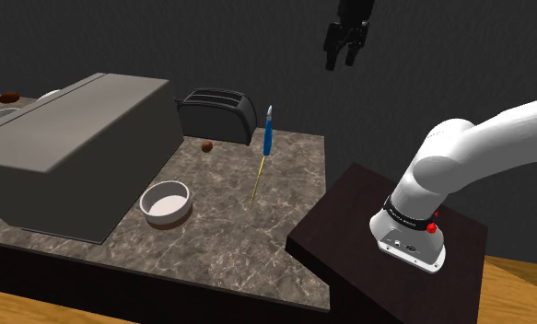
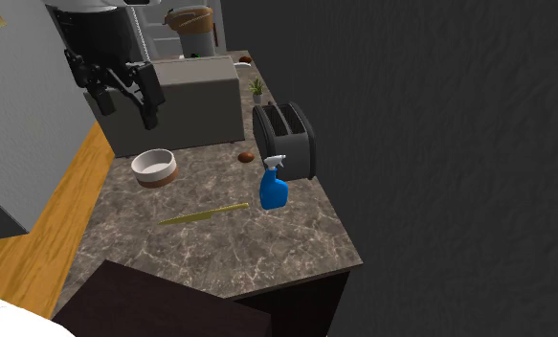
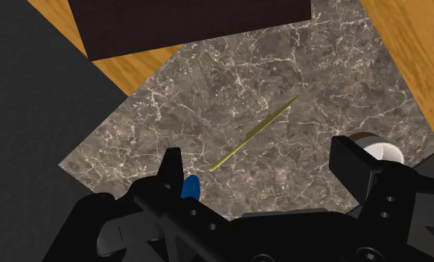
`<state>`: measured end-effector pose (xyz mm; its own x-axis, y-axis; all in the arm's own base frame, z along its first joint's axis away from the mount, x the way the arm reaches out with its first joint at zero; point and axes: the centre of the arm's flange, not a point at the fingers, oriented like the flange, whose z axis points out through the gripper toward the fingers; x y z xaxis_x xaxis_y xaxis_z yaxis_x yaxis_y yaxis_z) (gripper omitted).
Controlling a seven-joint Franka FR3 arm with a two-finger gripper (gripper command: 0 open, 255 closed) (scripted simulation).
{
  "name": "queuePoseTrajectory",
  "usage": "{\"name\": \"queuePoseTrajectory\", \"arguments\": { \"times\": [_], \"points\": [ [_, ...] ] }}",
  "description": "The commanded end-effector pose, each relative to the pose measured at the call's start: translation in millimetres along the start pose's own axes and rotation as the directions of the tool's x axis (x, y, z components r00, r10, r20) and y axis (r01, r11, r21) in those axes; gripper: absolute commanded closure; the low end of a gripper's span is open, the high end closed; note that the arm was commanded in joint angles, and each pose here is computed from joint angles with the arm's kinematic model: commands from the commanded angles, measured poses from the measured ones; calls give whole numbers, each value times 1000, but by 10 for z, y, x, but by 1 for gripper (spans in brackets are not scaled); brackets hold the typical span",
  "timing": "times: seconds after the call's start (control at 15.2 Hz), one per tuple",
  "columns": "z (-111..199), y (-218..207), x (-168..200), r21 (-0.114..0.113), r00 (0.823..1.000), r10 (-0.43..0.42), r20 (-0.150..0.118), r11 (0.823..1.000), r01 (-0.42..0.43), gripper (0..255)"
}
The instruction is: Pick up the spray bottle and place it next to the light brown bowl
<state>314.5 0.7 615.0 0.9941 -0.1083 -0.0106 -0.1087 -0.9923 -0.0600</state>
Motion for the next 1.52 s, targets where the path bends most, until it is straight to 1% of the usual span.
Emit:
{"name": "queuePoseTrajectory", "arguments": {
  "times": [0.0,0.33,0.53,0.73,1.06,1.25,1.45],
  "points": [
    [0,0,0,0,1000,0,0,1000,0,0],
    [345,45,631,16,994,102,46,995,-103,0],
    [567,100,999,24,984,163,74,986,-165,0],
    [798,174,1357,29,970,222,103,974,-226,0],
    [1208,341,1926,34,936,318,150,944,-327,0],
    [1467,464,2250,35,910,374,179,922,-386,0],
    [1736,605,2558,34,880,427,208,896,-443,0]
  ]
}}
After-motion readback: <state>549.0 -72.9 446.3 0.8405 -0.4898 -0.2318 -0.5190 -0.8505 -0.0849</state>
